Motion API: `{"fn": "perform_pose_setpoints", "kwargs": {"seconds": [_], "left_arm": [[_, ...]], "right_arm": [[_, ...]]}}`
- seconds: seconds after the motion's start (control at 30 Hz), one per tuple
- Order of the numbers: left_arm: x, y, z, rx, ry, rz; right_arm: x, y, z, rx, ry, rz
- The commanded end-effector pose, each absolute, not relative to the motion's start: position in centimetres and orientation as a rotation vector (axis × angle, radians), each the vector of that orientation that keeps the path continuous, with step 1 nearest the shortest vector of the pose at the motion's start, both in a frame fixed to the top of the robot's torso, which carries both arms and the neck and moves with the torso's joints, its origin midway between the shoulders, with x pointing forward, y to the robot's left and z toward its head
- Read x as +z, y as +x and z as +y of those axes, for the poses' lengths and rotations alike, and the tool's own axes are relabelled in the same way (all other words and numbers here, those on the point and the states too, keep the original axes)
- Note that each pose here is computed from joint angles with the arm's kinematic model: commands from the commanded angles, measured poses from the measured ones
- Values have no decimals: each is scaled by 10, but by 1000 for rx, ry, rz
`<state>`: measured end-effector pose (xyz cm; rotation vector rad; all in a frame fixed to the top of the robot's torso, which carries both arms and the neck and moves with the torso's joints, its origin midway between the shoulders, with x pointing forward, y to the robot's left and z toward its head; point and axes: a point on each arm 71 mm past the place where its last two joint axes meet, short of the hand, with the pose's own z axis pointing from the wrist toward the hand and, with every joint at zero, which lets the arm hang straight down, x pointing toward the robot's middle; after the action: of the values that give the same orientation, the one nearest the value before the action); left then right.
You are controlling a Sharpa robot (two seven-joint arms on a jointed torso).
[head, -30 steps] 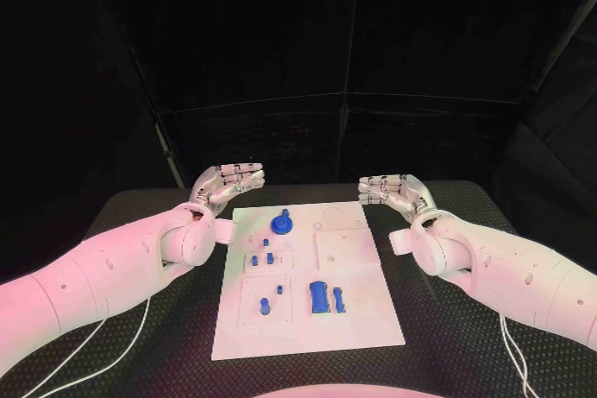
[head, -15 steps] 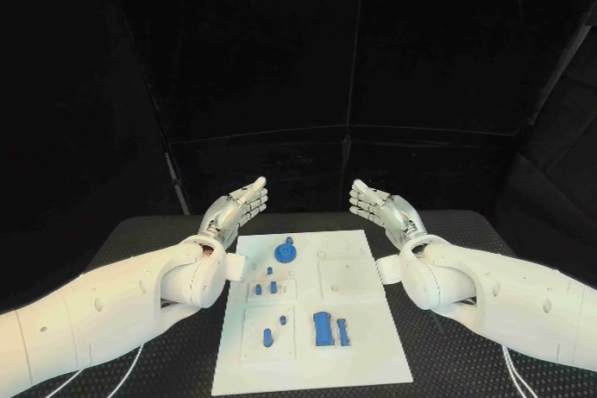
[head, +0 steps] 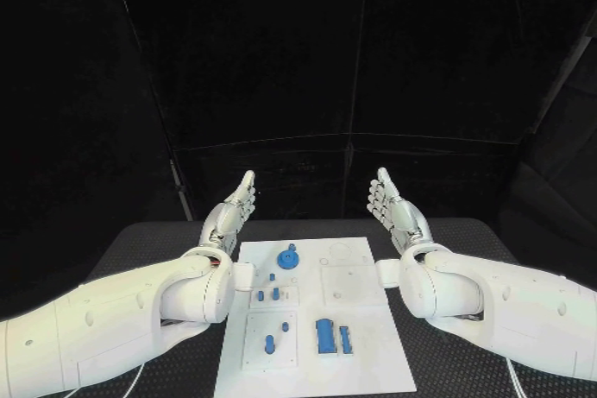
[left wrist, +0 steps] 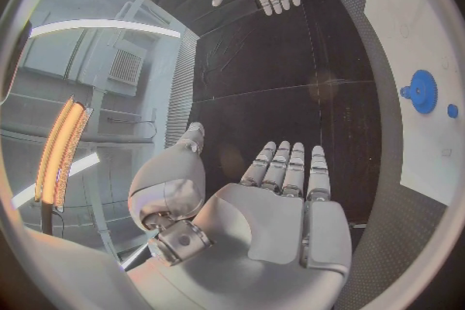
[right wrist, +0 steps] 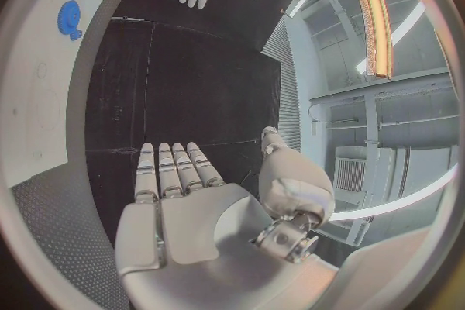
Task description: Assemble the parts on the task board
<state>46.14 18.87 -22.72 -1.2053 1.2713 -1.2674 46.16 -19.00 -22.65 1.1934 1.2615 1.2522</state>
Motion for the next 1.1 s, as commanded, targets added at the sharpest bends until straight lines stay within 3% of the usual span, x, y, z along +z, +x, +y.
{"fn": "perform_pose_setpoints", "kwargs": {"seconds": [0.03, 1.1], "left_arm": [[-224, 462, 192, -1229, -1209, 1218], [-224, 462, 192, -1229, -1209, 1218]], "right_arm": [[-224, 462, -192, 1229, 1209, 1218], [-224, 462, -192, 1229, 1209, 1218]]}}
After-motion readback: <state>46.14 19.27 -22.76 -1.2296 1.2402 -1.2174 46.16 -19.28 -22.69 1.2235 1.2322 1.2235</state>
